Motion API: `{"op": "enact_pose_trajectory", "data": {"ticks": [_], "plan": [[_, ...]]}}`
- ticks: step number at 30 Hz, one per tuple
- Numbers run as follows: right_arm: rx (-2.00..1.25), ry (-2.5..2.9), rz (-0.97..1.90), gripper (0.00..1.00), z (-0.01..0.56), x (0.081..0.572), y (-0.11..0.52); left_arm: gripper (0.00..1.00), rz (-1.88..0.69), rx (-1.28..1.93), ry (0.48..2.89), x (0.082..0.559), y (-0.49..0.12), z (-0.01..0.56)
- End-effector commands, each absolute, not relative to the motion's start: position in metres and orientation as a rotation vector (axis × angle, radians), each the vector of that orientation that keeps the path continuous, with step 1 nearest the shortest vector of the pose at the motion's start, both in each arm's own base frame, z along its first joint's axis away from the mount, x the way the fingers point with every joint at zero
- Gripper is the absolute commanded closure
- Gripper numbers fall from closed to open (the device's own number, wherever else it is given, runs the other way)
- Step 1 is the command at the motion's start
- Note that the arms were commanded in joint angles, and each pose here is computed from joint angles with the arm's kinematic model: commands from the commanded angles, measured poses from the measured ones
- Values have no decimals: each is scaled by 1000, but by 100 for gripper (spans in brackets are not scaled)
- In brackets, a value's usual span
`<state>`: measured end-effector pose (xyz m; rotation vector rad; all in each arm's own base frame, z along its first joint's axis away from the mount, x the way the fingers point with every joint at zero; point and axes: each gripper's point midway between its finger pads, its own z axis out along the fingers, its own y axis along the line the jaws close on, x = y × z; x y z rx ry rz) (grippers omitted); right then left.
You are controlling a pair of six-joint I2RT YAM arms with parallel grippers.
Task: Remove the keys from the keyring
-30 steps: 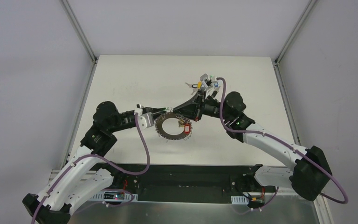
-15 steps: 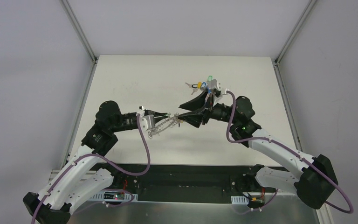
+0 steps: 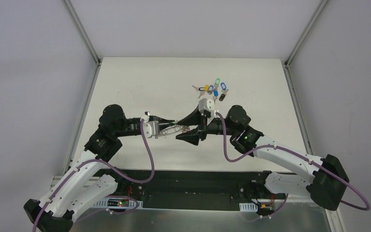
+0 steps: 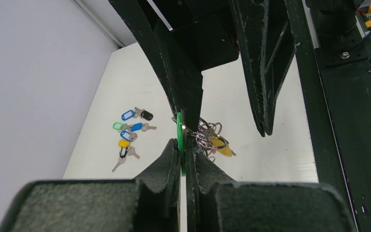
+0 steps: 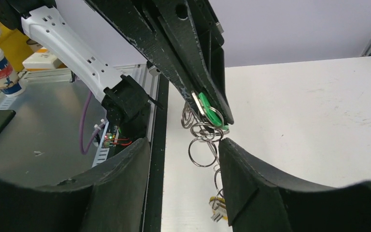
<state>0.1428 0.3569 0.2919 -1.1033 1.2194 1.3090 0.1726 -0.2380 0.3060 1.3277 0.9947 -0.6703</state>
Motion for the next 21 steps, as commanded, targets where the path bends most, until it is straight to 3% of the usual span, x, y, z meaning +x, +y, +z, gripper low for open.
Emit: {"op": "enact_pose_trajectory", "data": {"ticks": [1, 9, 15, 21], "plan": [[-1134, 1106, 1197, 40, 316, 147, 367, 100, -687, 1327, 893, 164, -241, 328], [-1085, 1107, 1082, 44, 317, 157, 375, 100, -687, 1325, 888, 162, -240, 329], [-1047, 1086, 1087, 80, 325, 156, 371, 100, -686, 1324, 890, 163, -240, 329], [-958, 1179, 1133, 100, 331, 163, 370, 100, -668, 1317, 890, 164, -239, 330]]}}
